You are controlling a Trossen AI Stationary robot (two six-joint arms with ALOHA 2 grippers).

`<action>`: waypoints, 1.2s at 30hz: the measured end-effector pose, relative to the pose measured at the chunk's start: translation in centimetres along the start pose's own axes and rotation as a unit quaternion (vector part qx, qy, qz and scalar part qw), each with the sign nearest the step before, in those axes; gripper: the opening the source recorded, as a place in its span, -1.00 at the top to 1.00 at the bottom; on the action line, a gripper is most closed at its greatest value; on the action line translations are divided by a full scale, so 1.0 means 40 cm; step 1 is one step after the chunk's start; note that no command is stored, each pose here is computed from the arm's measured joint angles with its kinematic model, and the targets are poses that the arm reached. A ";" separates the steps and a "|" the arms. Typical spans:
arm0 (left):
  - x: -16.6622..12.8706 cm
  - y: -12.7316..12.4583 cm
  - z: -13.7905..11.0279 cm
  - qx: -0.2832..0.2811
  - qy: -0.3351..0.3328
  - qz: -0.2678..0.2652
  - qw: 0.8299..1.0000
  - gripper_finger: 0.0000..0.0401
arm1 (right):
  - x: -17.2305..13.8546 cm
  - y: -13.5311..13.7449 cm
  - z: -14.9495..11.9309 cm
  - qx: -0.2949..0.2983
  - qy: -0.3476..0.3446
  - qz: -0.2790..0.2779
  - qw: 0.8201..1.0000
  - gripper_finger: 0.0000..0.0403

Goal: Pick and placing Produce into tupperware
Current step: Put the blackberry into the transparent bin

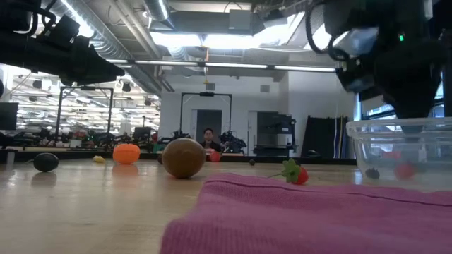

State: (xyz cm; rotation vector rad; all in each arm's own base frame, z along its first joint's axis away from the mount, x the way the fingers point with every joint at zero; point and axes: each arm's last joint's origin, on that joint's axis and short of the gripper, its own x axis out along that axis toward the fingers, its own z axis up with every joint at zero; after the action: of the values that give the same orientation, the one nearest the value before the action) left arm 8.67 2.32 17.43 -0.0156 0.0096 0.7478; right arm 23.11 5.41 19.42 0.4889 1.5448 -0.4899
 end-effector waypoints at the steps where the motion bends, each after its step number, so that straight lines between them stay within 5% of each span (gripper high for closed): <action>1: 0.000 0.000 0.000 0.000 0.000 0.000 1.000 -0.37 | -0.023 -0.003 0.006 -0.006 -0.002 -0.014 1.000 -0.25; 6: 0.000 0.000 0.000 0.000 0.000 0.000 1.000 -0.37 | -0.138 -0.007 0.056 -0.061 -0.062 -0.036 0.996 -0.27; 11: 0.000 0.000 0.000 0.000 0.000 0.000 1.000 -0.37 | -0.220 0.007 0.131 -0.133 -0.199 -0.012 0.971 -0.27; 18: 0.000 0.000 0.000 0.000 0.000 0.000 1.000 -0.37 | -0.207 -0.029 0.226 -0.080 -0.286 0.036 0.954 -0.21; 36: 0.000 0.000 0.000 -0.001 0.000 0.000 1.000 -0.37 | 0.032 0.024 0.320 -0.030 -0.142 0.030 0.989 -0.14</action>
State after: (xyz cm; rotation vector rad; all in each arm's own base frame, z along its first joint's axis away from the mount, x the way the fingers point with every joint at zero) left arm 8.67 2.32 17.43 -0.0178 0.0087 0.7479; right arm 34.01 -1.26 17.75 0.3992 1.2637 -0.4450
